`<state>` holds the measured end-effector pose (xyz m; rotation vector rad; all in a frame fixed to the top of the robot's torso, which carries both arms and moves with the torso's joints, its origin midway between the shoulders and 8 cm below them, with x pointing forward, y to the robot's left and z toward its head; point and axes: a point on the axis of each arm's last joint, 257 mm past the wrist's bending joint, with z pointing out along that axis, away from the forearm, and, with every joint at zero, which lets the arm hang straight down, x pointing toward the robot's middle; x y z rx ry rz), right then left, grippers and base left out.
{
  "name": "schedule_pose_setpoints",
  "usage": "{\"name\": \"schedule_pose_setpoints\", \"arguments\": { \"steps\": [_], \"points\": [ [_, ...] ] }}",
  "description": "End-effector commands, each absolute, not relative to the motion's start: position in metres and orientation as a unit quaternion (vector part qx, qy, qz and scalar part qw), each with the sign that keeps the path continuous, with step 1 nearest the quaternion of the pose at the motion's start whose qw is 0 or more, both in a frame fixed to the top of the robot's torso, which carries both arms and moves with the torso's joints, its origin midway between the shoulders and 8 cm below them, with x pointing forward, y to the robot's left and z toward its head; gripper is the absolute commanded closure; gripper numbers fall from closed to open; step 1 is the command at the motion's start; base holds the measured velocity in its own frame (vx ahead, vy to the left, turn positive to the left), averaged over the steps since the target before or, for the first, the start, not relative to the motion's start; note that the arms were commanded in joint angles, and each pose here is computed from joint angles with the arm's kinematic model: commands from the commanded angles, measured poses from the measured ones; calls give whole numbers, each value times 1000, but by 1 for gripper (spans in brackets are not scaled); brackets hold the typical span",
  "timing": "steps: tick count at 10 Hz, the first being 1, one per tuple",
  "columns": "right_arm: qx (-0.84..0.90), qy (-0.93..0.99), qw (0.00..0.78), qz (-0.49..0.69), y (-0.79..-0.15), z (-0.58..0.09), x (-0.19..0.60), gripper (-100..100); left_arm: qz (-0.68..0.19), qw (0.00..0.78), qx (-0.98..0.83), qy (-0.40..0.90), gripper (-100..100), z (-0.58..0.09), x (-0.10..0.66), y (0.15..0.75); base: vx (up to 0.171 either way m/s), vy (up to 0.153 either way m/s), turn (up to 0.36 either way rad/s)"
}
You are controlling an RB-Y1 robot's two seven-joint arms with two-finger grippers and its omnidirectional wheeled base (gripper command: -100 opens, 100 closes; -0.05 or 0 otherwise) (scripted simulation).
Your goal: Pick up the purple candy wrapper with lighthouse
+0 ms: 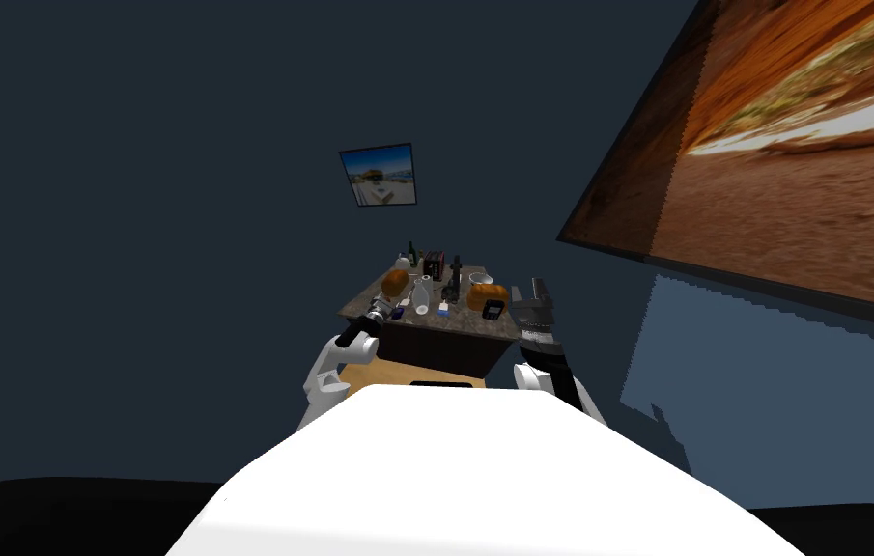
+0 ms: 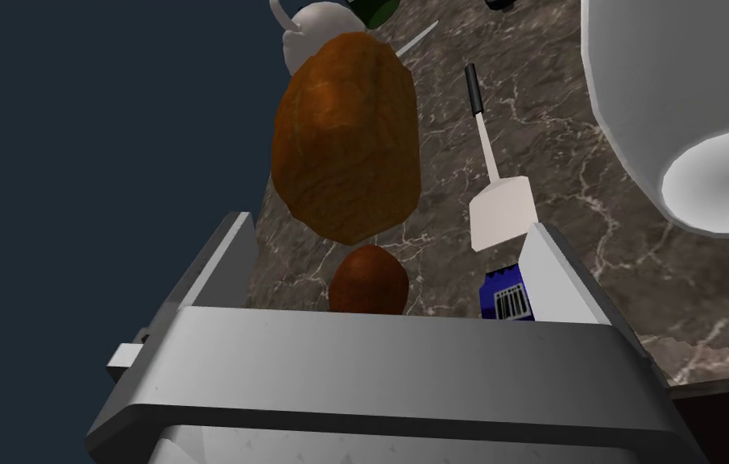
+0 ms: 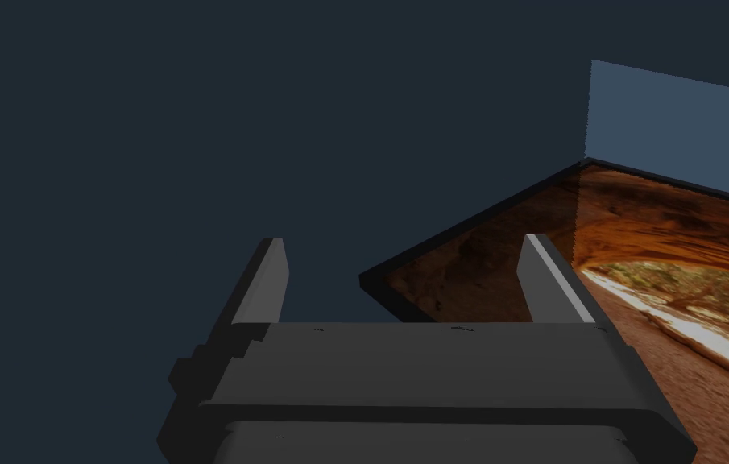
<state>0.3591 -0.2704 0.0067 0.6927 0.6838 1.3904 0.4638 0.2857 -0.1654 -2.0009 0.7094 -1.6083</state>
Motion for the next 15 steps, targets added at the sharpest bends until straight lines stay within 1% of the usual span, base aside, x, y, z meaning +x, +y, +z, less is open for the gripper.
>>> {"name": "schedule_pose_setpoints", "arguments": {
  "steps": [1,6,8,15],
  "points": [
    [306,302,661,615,-270,7,359,0,-578,232,-738,258,-100,-170,463,287,6,3,8],
    [306,302,661,615,-270,7,359,0,-535,178,-793,231,-100,-205,462,285,18,9,-35],
    [306,302,661,615,-270,7,359,0,-523,176,-801,232,-100,-212,459,287,15,7,-8],
    [306,302,661,615,-270,7,359,0,-449,118,-863,198,-100,-258,446,285,23,14,-25]
  ]
}}
